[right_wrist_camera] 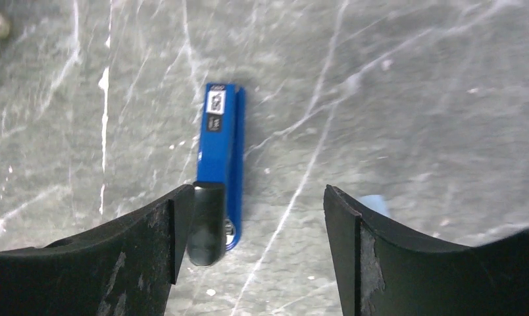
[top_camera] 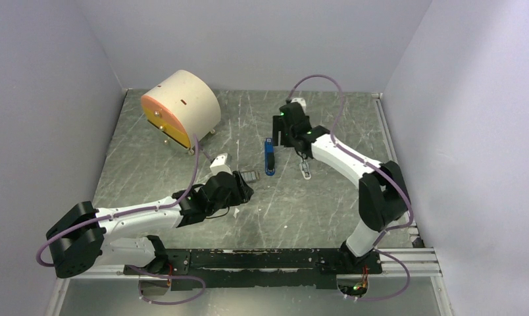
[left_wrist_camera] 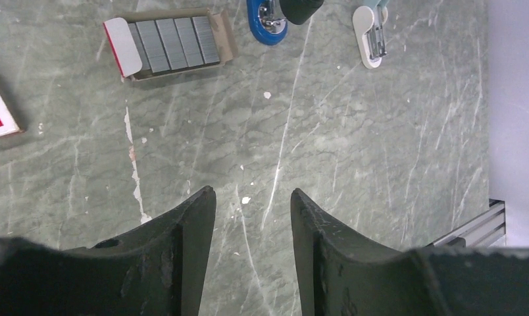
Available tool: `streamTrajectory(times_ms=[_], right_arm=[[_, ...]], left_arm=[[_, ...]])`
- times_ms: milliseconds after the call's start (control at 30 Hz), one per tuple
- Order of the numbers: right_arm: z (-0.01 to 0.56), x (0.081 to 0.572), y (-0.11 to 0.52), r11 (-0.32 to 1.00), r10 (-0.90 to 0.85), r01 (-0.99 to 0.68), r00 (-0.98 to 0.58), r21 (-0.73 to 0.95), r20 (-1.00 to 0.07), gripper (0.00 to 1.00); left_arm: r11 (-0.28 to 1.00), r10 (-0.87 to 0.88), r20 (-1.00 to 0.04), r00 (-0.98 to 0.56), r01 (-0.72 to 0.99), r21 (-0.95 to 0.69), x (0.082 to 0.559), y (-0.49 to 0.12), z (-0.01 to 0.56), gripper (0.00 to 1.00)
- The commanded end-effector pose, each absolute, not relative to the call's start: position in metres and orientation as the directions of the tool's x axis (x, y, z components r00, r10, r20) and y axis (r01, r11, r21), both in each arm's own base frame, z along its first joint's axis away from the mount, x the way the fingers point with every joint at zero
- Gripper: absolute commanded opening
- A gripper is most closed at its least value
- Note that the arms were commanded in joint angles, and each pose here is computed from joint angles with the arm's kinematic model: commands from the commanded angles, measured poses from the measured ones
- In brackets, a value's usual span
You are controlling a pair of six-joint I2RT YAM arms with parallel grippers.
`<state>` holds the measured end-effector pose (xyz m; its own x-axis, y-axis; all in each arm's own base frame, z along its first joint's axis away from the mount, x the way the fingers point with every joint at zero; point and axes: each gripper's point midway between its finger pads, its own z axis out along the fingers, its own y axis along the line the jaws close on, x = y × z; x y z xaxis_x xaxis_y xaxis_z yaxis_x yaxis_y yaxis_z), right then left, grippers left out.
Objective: Load the staples into the stapler
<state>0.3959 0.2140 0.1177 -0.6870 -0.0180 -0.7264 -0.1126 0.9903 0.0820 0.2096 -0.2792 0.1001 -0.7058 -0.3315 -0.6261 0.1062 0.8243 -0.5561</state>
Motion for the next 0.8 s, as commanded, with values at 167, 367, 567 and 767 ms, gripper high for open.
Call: streamTrajectory(times_ms=[167,367,567,767], right_arm=[[0.149,0.399,0.160,1.000,0.019,0.005,-0.707,0.022,-0.707,0.76],[0.153,0.404,0.142,0.999,0.032,0.040,-0.659,0.007,-0.751,0.76],[0.117,0.399,0.116,1.000,0.011,0.018,-0.738,-0.003,-0.675,0.76],[0.095,0.400,0.116,0.999,-0.045,-0.049,-0.783,-0.010,-0.621,0.76]], left_arm=[[0.775,-0.322,-0.586,-0.743,0.150,-0.615,0.201,-0.298,0.107,0.53],[0.799,-0.246,-0.623,-0.742,0.209,-0.564,0.202,-0.301,0.116,0.53],[0.795,-0.259,-0.621,-0.740,0.202,-0.573,0.204,-0.304,0.118,0.53],[0.786,-0.262,-0.593,-0.762,0.188,-0.589,0.201,-0.307,0.106,0.53]])
